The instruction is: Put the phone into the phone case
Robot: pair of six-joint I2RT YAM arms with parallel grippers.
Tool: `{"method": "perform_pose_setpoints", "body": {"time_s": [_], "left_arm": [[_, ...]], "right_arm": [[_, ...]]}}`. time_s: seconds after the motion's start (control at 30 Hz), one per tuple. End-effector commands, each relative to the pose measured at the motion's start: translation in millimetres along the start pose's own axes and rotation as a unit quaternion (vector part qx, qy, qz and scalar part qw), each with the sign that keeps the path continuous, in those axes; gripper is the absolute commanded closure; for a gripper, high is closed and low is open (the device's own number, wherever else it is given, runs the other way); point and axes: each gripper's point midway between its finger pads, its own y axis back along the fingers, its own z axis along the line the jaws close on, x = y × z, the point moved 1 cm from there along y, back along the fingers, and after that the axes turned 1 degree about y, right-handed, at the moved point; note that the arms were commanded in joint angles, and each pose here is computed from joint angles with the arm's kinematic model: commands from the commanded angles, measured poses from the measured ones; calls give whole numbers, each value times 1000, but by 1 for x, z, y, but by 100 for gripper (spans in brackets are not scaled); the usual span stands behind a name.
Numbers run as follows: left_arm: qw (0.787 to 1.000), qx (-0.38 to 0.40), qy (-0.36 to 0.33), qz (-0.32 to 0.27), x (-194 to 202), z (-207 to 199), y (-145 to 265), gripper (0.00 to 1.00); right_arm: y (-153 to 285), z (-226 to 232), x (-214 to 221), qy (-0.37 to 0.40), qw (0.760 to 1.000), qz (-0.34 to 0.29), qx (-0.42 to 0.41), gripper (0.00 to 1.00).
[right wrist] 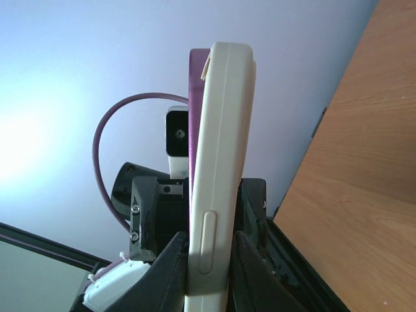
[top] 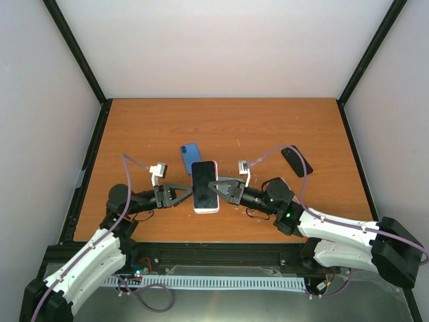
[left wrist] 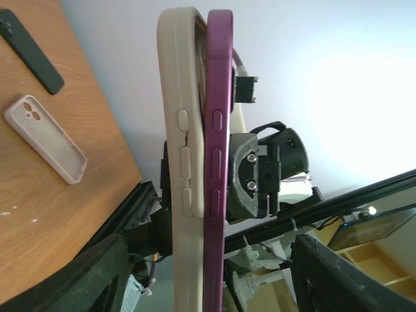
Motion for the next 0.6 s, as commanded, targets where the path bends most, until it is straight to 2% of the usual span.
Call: {"method": "perform_pose_setpoints", "body": {"time_s": [0.0,0.13,0.37,0.47,0.57], "left_arm": [[999,44,-29,9,3,-20,0,36],[999,41,-24,11,3,-17,-1,53],[999,35,-23,11,2,-14,-2,70],[999,25,-19,10,2,-8,-2,81],[1000,14,-16,7,1,-3,-3,85]], "right_arm": [[-1,36,-16,1,997,-27,-75,85],[-4,41,-18,-6,996,-28,-90,85],[-7,37,-14,-26,994,-22,-103,84],[-9,34,-9,-33,994,-11,-107,81],[-8,23,-6,-38,995,-9,-91,76]]}}
